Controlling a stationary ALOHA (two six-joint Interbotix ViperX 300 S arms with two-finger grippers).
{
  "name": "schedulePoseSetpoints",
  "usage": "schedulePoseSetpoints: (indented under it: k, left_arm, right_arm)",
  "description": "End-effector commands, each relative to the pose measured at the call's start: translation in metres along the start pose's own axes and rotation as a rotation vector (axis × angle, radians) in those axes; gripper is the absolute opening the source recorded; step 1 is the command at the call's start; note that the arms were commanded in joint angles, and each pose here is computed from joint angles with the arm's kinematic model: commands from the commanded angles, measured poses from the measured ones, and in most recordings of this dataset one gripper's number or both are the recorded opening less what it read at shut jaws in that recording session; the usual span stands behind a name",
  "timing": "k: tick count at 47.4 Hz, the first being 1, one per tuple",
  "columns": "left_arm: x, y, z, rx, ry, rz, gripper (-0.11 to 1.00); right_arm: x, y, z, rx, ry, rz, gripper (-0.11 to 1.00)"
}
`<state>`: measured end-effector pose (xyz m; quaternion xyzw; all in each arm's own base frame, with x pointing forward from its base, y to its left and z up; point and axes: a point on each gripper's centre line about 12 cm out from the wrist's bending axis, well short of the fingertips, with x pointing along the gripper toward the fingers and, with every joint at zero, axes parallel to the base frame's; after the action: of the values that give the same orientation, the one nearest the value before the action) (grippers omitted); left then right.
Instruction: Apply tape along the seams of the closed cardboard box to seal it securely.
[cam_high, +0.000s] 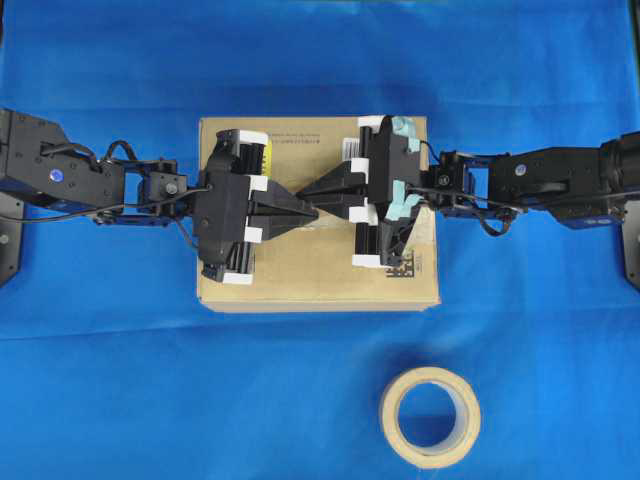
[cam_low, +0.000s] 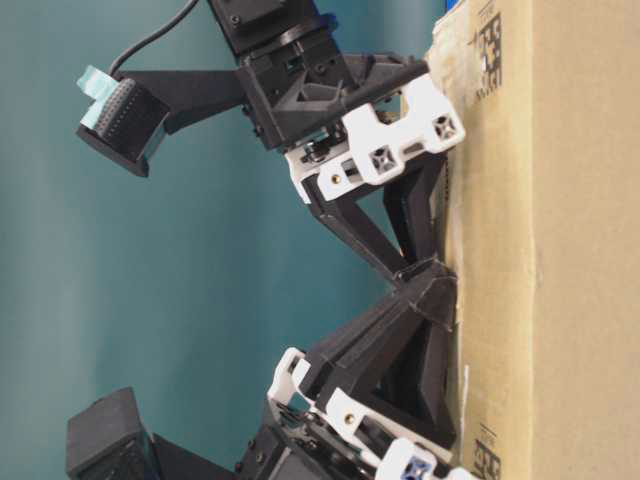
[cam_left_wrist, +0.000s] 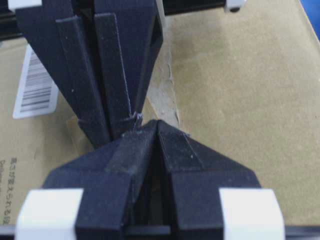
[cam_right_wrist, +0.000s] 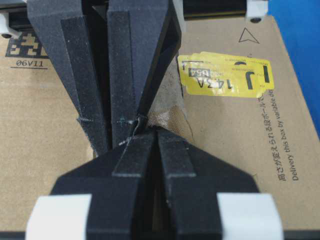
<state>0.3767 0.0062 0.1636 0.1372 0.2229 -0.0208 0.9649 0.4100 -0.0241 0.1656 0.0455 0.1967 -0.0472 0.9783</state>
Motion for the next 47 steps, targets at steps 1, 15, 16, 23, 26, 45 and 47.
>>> schedulePoseSetpoints:
  k: [1,15,16,23,26,45,47]
  left_arm:
    - [0.0,0.002,0.006,-0.003,-0.022,0.007,0.0]
    - [-0.008,-0.002,-0.002,-0.005,-0.002,-0.002,0.0]
    - [-0.009,-0.002,-0.003,-0.005,-0.001,-0.002,0.0]
    - [-0.021,-0.005,-0.011,-0.008,0.009,-0.007,0.0]
    - [-0.027,-0.005,-0.012,-0.012,0.008,-0.004,0.0]
    - [-0.073,0.003,0.014,-0.011,-0.081,0.019,0.0]
    - [-0.08,0.005,0.02,-0.011,-0.093,0.021,0.0]
  right_arm:
    - [-0.001,0.005,0.007,0.003,-0.022,0.012,0.0]
    - [-0.009,0.005,0.001,0.006,0.004,0.01,0.0]
    - [-0.01,0.004,-0.001,0.009,0.009,0.009,0.0]
    - [-0.023,0.005,-0.006,0.033,0.027,0.012,0.0]
    - [-0.03,0.005,-0.008,0.039,0.029,0.012,0.0]
    - [-0.087,0.006,0.025,0.042,-0.093,0.028,0.0]
    - [-0.094,0.007,0.032,0.043,-0.109,0.033,0.0]
